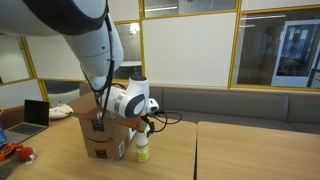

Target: Place the three plastics inside the brown box, place the spray bottle in the box

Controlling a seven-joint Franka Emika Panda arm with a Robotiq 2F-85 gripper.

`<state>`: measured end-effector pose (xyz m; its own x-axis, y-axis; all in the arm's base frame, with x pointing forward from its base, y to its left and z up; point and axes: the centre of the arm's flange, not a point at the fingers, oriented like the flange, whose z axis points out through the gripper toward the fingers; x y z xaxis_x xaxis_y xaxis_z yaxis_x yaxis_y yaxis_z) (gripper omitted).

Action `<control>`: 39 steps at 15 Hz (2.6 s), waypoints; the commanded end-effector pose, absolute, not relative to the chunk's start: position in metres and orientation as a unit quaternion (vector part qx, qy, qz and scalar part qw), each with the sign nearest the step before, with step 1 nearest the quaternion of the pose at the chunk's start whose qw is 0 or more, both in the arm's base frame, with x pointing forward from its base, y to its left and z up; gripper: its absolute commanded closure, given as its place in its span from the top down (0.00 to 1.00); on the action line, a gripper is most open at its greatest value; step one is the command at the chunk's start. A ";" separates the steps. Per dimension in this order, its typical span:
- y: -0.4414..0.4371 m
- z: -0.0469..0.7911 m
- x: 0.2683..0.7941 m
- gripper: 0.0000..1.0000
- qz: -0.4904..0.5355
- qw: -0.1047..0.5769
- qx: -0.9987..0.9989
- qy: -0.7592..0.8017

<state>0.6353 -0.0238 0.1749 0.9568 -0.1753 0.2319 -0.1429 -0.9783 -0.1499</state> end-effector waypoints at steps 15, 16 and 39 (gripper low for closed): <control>-0.015 0.192 0.682 1.00 -0.097 0.035 -0.994 0.045; -0.016 0.191 0.683 1.00 -0.094 0.033 -0.994 0.044; -0.044 0.223 0.675 0.13 -0.011 -0.022 -0.999 0.043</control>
<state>0.6727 -0.0412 0.1955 0.9961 -0.0749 0.0468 -0.0752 -0.9972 0.0045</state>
